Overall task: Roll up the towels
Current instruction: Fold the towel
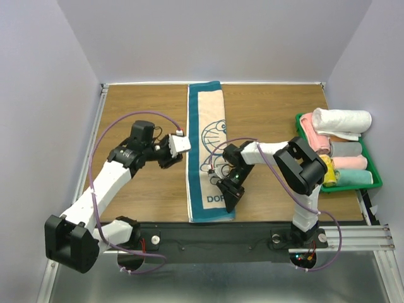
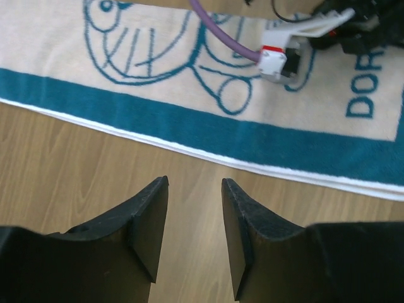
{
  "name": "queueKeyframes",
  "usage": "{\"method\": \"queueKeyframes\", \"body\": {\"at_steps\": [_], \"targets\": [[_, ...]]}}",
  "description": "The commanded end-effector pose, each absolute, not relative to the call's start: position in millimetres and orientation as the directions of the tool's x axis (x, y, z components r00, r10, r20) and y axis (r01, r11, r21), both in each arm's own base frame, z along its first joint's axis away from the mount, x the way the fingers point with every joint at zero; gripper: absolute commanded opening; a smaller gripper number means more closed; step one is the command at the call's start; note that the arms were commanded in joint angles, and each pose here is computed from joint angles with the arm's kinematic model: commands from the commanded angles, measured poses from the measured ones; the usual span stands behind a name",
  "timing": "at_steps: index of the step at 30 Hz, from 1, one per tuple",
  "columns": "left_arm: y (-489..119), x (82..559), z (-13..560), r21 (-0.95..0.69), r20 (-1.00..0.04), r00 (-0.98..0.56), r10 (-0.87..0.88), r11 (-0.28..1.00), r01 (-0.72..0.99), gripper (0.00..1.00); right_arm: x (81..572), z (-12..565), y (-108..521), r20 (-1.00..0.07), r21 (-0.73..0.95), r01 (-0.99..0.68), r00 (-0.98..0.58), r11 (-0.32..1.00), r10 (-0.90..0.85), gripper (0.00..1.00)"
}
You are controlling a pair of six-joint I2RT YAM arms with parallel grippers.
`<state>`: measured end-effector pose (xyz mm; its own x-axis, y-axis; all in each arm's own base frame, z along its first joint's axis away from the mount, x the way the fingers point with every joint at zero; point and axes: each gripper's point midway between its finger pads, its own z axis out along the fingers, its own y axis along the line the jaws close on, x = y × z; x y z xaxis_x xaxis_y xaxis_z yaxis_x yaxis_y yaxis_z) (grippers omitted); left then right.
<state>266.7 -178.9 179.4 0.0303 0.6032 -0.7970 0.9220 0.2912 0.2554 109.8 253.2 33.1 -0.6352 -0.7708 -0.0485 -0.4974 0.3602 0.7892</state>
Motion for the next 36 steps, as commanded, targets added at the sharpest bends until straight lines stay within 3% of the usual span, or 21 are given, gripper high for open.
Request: {"method": "queueKeyframes", "body": {"at_steps": [1, 6, 10, 16, 27, 30, 36], "targets": [[-174.5, 251.1, 163.4, 0.311, -0.752, 0.099, 0.652, 0.219, 0.925, 0.5, 107.0, 24.8, 259.2, -0.067, 0.799, -0.505, -0.615, 0.328, -0.785, 0.34], [-183.6, 230.0, 155.3, 0.333, -0.714, 0.173, 0.679, 0.112, 0.936, 0.49, 118.6, 2.6, 261.4, -0.016, 0.764, -0.506, -0.635, 0.4, -0.772, 0.38], [-206.1, 182.0, 137.1, 0.359, -0.637, 0.313, 0.705, -0.088, 0.929, 0.48, 130.1, 6.6, 269.1, -0.02, 0.75, -0.507, -0.659, 0.425, -0.752, 0.42], [-230.4, 116.1, 92.0, 0.318, -0.57, 0.407, 0.713, -0.266, 0.91, 0.52, 138.8, 8.1, 271.6, -0.015, 0.75, -0.489, -0.686, 0.446, -0.727, 0.43], [-281.3, 78.5, 65.8, 0.333, -0.594, 0.405, 0.695, -0.247, 0.91, 0.56, 145.8, -1.8, 268.9, 0.027, 0.759, -0.44, -0.715, 0.48, -0.699, 0.43], [-285.6, 71.7, 58.1, 0.327, -0.587, 0.412, 0.697, -0.261, 0.908, 0.65, 146.6, -1.8, 269.1, 0.033, 0.766, -0.426, -0.721, 0.481, -0.692, 0.43], [-293.8, 64.7, 43.5, 0.316, -0.589, 0.393, 0.706, -0.246, 0.916, 0.65, 142.1, 1.9, 266.4, 0.018, 0.773, -0.435, -0.714, 0.463, -0.7, 0.43]]}}
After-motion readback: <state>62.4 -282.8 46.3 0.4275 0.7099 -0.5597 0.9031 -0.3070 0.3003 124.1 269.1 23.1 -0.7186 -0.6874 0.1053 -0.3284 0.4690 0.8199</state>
